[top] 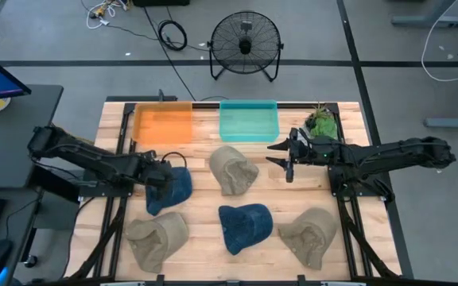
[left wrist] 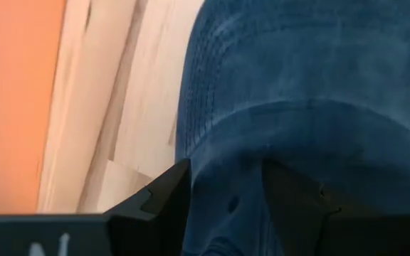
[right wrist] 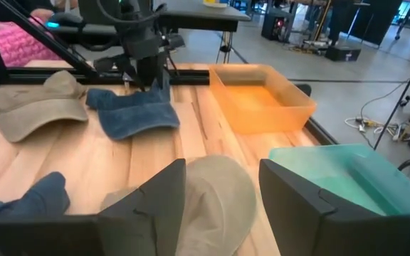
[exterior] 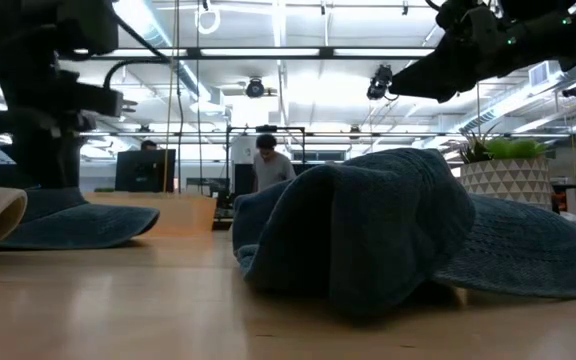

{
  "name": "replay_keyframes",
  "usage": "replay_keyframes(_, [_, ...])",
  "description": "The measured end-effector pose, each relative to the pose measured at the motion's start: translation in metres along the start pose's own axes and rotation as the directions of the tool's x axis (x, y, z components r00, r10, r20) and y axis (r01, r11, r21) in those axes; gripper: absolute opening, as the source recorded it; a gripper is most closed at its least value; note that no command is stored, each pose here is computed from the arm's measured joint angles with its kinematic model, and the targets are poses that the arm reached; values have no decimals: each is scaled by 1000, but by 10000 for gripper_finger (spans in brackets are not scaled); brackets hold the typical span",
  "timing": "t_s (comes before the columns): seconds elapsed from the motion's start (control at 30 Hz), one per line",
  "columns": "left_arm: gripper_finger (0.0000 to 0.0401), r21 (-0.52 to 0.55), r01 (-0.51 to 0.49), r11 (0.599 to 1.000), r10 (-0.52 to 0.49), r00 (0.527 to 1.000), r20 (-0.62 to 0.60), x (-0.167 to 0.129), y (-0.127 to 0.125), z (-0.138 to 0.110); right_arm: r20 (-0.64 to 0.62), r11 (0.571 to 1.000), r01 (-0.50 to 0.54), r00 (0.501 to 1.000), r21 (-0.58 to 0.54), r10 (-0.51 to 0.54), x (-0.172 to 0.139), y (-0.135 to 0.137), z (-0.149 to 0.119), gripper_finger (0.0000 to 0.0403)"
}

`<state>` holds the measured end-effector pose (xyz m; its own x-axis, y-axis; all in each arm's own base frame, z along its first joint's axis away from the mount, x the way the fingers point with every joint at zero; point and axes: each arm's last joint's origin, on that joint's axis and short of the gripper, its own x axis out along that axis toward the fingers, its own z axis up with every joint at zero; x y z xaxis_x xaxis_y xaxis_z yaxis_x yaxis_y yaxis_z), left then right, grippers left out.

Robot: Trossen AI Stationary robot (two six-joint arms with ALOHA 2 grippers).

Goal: Pick & Place hat
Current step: Put the top blue cap into the orange bin

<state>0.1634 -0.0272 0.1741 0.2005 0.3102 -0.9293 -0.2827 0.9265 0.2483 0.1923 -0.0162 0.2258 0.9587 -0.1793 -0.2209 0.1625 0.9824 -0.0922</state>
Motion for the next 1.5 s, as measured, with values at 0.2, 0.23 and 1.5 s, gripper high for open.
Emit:
replay_keyframes(0.2, [175, 37, -39, 999, 42, 996, -83, 19, -10, 4, 3, 1000, 0, 1000, 0, 0, 0, 0, 0, 183])
replay_keyframes(0.23, [170, 39, -40, 998, 43, 995, -86, 22, -11, 5, 1, 1000, 0, 1000, 0, 0, 0, 0, 0, 183])
replay_keyframes(1.5, [5, -163, -559, 813, 564, 826, -18, -102, 107, 96, -24, 1000, -2, 1000, 5, 2, 0, 0, -2, 183])
